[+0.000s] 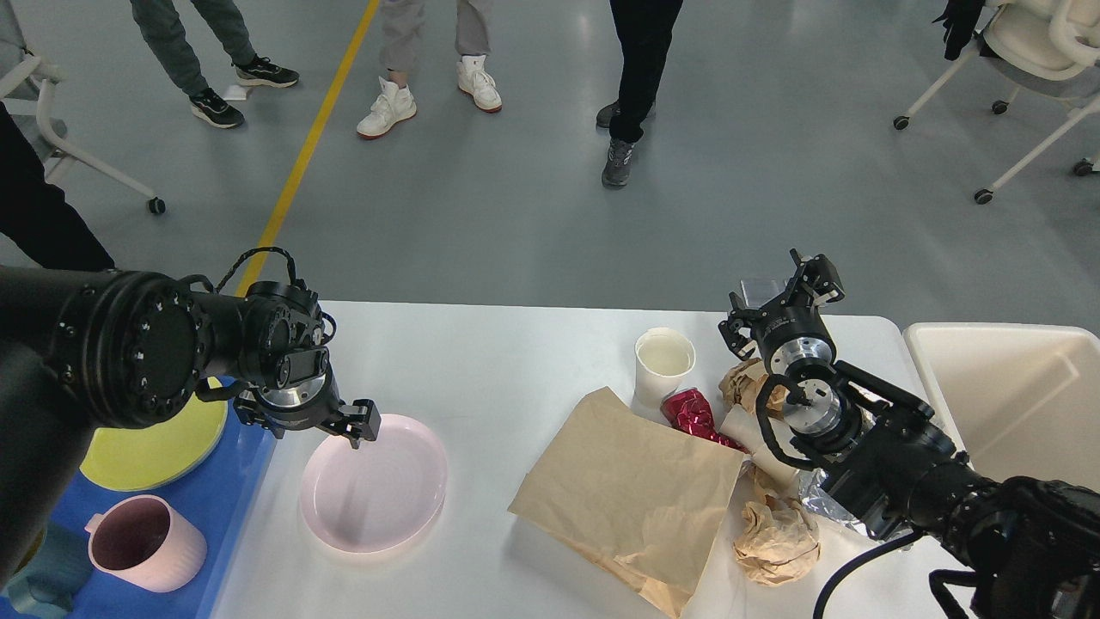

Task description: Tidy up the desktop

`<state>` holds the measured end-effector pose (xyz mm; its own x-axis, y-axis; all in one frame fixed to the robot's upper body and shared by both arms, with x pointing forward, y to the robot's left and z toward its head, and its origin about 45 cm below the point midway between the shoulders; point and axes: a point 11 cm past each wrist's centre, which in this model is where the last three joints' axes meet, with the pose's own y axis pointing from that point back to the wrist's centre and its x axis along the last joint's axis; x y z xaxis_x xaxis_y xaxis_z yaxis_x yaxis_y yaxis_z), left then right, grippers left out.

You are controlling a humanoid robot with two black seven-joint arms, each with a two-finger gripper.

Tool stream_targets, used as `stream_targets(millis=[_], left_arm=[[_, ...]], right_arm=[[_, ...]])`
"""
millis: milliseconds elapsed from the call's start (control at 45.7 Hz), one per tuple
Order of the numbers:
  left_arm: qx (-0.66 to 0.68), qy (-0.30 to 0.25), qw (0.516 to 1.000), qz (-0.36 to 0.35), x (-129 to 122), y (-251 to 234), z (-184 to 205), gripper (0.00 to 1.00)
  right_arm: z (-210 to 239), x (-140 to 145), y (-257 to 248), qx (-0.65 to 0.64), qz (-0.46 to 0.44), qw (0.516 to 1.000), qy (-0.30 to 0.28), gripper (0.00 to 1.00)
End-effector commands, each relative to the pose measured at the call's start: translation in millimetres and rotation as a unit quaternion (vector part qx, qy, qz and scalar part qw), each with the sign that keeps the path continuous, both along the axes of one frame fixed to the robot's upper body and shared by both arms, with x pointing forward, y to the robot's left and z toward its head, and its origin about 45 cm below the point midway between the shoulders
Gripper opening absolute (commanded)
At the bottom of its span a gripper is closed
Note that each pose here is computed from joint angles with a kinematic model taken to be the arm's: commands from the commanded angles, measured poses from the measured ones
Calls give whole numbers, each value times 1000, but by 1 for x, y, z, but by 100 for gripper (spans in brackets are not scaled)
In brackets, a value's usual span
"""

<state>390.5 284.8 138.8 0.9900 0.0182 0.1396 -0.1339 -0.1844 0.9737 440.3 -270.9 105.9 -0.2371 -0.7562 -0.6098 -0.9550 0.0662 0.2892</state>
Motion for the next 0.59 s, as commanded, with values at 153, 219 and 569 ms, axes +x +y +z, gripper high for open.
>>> stream_targets(millis=[153,219,569], left_arm=[[-4,-3,1000,9,-14,7,-31,96],[-8,6,1000,14,-19,9,-36,96],[-8,21,999,27,-32,18,-50,94]], right_arm=[[0,0,0,0,0,1000,0,100],[0,0,0,0,0,1000,0,100],[0,0,0,0,0,1000,0,100]])
